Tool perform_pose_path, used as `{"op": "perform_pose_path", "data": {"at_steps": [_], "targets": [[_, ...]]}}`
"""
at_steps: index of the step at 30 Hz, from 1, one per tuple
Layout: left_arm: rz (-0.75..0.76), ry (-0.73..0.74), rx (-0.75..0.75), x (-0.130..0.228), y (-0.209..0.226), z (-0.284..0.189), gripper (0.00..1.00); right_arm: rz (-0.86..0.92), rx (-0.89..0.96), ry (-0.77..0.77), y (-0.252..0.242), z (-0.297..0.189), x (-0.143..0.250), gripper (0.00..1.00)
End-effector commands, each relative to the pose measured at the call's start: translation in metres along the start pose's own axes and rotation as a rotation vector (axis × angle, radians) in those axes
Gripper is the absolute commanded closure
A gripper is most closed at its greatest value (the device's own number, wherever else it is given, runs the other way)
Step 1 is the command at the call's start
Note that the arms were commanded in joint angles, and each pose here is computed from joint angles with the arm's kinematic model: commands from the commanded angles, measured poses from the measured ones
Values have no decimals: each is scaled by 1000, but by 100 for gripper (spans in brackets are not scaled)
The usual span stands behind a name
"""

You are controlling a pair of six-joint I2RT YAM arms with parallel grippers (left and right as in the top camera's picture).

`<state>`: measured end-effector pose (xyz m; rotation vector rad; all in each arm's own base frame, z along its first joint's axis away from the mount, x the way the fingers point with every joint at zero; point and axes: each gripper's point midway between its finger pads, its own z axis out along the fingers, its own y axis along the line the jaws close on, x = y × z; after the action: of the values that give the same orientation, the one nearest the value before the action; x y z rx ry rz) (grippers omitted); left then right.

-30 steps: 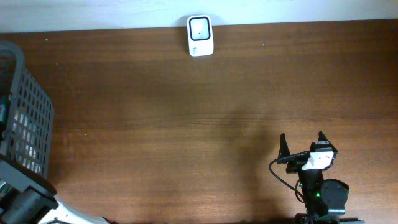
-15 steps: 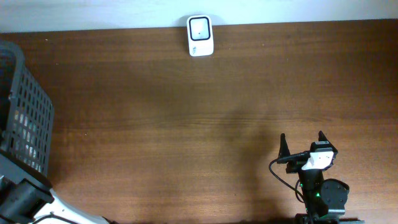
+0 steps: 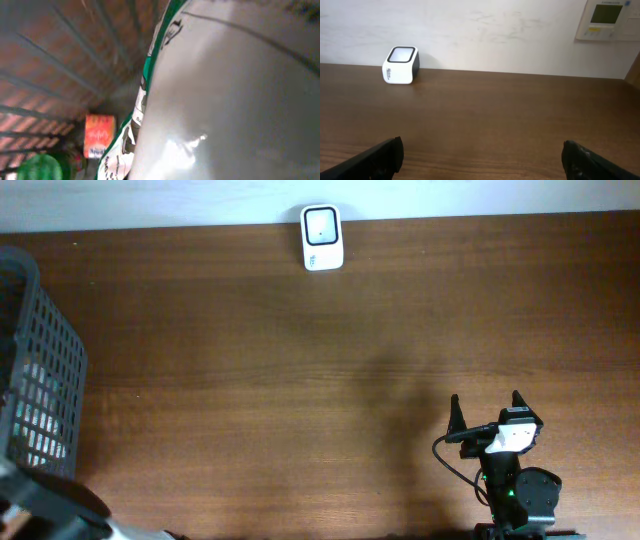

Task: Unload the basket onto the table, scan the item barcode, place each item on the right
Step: 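Carry the green packet to the scanner and lower it onto the table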

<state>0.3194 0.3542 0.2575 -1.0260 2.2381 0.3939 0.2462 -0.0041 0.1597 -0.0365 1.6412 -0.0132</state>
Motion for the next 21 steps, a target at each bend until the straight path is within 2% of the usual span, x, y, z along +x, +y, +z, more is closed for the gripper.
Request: {"op": "perform_pose_path", "data": {"at_steps": [1, 5, 10, 15, 21], "targets": [[-10, -180, 109, -35, -15, -68, 100, -6, -7, 6, 1, 0, 4, 2], [10, -354, 179, -60, -32, -130, 100, -6, -7, 6, 1, 0, 4, 2], [96, -559, 304, -72, -84, -216, 100, -6, -8, 6, 1, 0, 3, 2], [239, -601, 502, -44, -172, -268, 100, -6, -8, 6, 1, 0, 4, 2], [449, -508, 548, 21, -270, -274, 100, -6, -7, 6, 1, 0, 4, 2]]}}
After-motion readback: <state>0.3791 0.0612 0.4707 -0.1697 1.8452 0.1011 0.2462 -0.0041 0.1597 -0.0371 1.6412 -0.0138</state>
